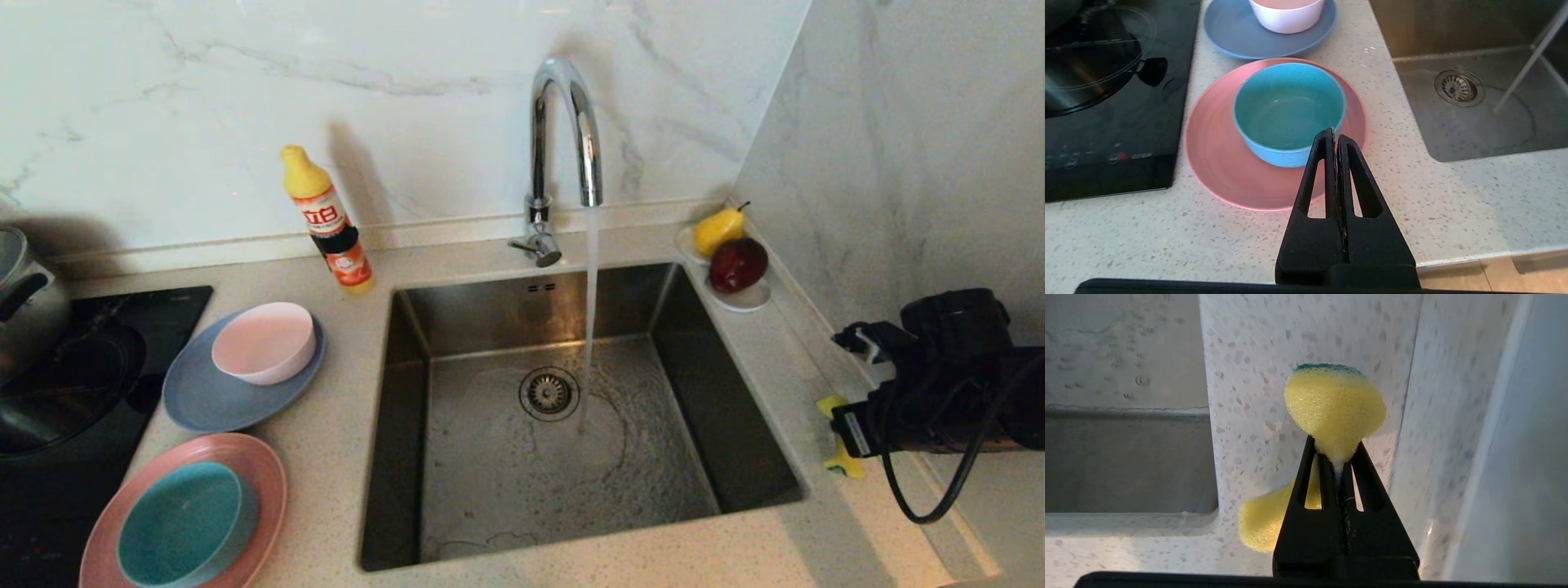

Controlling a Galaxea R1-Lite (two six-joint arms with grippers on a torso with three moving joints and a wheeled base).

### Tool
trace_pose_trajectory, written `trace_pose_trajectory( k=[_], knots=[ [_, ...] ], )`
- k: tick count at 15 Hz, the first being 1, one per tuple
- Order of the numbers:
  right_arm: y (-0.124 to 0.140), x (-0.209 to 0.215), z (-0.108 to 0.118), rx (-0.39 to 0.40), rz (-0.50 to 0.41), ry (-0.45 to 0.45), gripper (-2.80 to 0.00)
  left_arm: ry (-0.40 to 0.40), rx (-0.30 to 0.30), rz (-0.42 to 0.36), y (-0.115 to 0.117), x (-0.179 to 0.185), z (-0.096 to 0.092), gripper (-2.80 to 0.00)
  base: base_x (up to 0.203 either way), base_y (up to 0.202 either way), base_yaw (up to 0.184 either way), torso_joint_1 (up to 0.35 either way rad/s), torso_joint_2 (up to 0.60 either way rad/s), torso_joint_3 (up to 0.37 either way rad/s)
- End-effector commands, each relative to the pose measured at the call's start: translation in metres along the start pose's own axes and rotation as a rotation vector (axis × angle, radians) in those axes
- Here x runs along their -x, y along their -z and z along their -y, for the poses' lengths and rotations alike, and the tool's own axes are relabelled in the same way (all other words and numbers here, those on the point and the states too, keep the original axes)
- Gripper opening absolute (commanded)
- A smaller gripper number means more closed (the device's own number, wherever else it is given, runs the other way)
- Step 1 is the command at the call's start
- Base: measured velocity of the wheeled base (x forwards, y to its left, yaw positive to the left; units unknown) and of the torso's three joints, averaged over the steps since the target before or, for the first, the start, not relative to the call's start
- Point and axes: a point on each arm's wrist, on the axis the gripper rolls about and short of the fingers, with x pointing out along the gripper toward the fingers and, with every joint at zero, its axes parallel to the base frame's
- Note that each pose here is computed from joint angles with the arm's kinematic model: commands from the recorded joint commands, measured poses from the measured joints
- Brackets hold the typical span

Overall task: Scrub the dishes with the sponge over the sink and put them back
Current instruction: Pick up a bowl and the sponge

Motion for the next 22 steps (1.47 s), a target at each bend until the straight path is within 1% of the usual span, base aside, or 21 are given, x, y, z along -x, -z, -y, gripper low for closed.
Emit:
trace_pose_trajectory(
  k=[1, 4, 8, 10, 14, 15, 19, 22],
  knots=[
    [-0.003, 0.000, 0.004, 0.032, 0.029, 0.013, -2.80, 0.000, 0.000, -0.015, 0.004, -0.001, 0.000, -2.80, 0.000, 0.000, 0.000, 0.000, 0.00, 0.000],
    [-0.004, -0.005, 0.004, 0.081, 0.055, 0.020, -2.80, 0.000, 0.000, -0.015, 0.004, -0.001, 0.000, -2.80, 0.000, 0.000, 0.000, 0.000, 0.00, 0.000],
    [0.004, -0.021, 0.005, 0.076, 0.007, 0.019, -2.80, 0.000, 0.000, -0.015, 0.004, -0.001, 0.000, -2.80, 0.000, 0.000, 0.000, 0.000, 0.00, 0.000],
    [0.004, -0.026, 0.007, 0.076, 0.035, 0.026, -2.80, 0.001, 0.000, -0.015, 0.004, -0.001, 0.000, -2.80, 0.000, 0.000, 0.000, 0.000, 0.00, 0.000],
    [0.004, -0.029, 0.007, 0.073, 0.038, 0.031, -2.80, 0.000, 0.000, -0.015, 0.004, -0.001, 0.000, -2.80, 0.000, 0.000, 0.000, 0.000, 0.00, 0.000],
    [0.002, -0.027, 0.007, 0.072, 0.045, 0.034, 0.00, 0.001, 0.000, -0.015, 0.004, -0.001, 0.000, -2.80, 0.000, 0.000, 0.000, 0.000, 0.00, 0.000],
    [0.000, -0.027, 0.007, 0.068, 0.051, 0.037, 0.00, 0.001, 0.000, -0.015, 0.004, -0.001, 0.000, -2.80, 0.000, 0.000, 0.000, 0.000, 0.00, 0.000],
    [-0.005, -0.022, 0.008, 0.059, 0.080, 0.043, 0.00, 0.000, 0.000, -0.015, 0.004, -0.001, 0.000, -2.80, 0.000, 0.000, 0.000, 0.000, 0.00, 0.000]
  ],
)
